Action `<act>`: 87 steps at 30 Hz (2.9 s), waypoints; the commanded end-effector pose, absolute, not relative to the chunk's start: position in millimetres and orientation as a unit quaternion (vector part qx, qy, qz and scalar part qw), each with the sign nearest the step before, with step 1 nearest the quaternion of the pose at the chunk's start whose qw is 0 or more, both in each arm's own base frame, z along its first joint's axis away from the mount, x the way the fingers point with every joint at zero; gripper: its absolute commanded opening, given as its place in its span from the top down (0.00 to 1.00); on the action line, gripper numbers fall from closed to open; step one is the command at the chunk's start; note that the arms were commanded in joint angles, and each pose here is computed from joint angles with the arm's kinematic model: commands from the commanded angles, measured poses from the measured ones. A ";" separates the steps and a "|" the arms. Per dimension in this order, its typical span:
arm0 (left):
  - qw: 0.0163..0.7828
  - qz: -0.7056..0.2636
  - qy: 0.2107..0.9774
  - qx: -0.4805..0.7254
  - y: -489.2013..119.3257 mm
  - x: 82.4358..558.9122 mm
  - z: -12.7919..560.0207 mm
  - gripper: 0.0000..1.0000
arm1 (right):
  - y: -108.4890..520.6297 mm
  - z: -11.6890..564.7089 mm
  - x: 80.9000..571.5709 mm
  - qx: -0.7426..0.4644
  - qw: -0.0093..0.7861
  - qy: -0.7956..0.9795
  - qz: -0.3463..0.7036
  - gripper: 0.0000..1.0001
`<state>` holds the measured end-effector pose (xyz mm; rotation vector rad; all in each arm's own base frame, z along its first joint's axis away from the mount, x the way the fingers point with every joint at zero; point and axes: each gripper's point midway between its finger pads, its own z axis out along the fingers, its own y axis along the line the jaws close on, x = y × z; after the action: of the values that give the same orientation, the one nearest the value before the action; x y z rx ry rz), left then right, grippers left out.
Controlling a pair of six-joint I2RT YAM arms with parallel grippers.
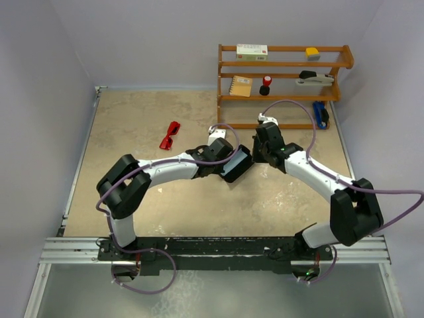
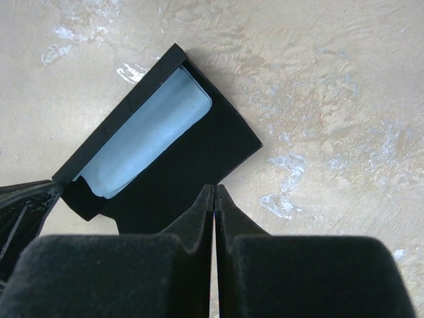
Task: Organize the sunglasses
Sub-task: Adjust the sunglasses case at the center of the board, then pick up the sunglasses from the center of the board.
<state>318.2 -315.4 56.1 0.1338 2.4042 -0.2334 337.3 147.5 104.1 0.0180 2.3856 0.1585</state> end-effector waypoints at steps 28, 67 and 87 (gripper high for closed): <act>0.376 -0.125 0.917 0.031 -308.0 360.8 45.2 1.00 | 168.9 98.3 340.0 -0.023 0.351 0.932 0.086 1.00; 0.413 -0.115 0.904 0.000 -299.3 312.7 101.2 1.00 | 176.0 102.7 338.4 -0.041 0.348 0.932 0.093 0.95; 0.428 0.010 0.902 -0.061 -129.9 435.1 129.5 0.66 | 198.5 114.2 315.6 -0.076 0.349 0.926 0.124 0.79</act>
<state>402.8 -151.5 114.5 -0.1857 2.2748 0.0161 321.7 198.7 96.1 -0.1812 2.4454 0.2854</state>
